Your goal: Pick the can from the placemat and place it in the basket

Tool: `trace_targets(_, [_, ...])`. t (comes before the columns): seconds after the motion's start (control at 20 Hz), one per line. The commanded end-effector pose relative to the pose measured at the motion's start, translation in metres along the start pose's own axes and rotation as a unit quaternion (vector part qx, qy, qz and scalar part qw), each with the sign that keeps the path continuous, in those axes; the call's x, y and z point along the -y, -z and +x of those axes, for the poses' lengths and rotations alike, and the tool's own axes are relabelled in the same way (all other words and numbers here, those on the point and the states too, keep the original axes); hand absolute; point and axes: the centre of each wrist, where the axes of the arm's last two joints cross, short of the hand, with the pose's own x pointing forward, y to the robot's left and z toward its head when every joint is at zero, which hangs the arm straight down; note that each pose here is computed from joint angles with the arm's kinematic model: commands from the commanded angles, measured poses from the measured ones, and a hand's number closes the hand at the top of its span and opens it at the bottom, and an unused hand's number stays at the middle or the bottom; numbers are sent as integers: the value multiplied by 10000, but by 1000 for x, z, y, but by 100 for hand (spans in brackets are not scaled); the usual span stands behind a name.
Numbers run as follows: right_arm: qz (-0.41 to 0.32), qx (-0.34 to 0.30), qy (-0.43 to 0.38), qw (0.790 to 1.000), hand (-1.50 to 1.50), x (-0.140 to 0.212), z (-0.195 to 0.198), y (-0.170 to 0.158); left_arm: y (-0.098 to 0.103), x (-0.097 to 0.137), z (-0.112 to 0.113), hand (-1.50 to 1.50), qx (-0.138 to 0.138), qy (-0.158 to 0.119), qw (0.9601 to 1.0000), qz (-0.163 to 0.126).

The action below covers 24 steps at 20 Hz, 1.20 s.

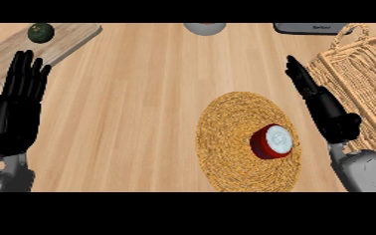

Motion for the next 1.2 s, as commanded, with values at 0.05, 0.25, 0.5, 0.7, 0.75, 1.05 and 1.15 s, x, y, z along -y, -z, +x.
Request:
trace_targets(0.05, [1165,716,993,9856,150,-15,25,30,5,4,-11,0,-552,287,9980,-126])
trace_targets(0.25, [2504,2378,2321,9093,150,-42,79,54,-2,-9,-27,0,-1255,798,9879,-451])
trace_targets(0.5, [4577,3933,557,7954,-150,-72,109,28,-5,-2,-49,0,-1920,741,9773,-507])
trace_targets(0.7, [4261,4165,812,7990,-150,-74,71,-12,1,-7,-50,0,-2143,818,9726,-389])
trace_targets(0.75, [4124,4148,709,8080,-150,-81,84,-20,-4,-7,-40,0,-2057,843,9741,-421])
trace_targets(1.05, [4419,3318,-848,8291,-150,-29,151,-16,14,-6,-50,0,-2127,781,9735,-310])
trace_targets(1.15, [4236,3125,-1800,8310,-150,-7,164,-13,10,-15,-55,0,-2203,847,9712,-316])
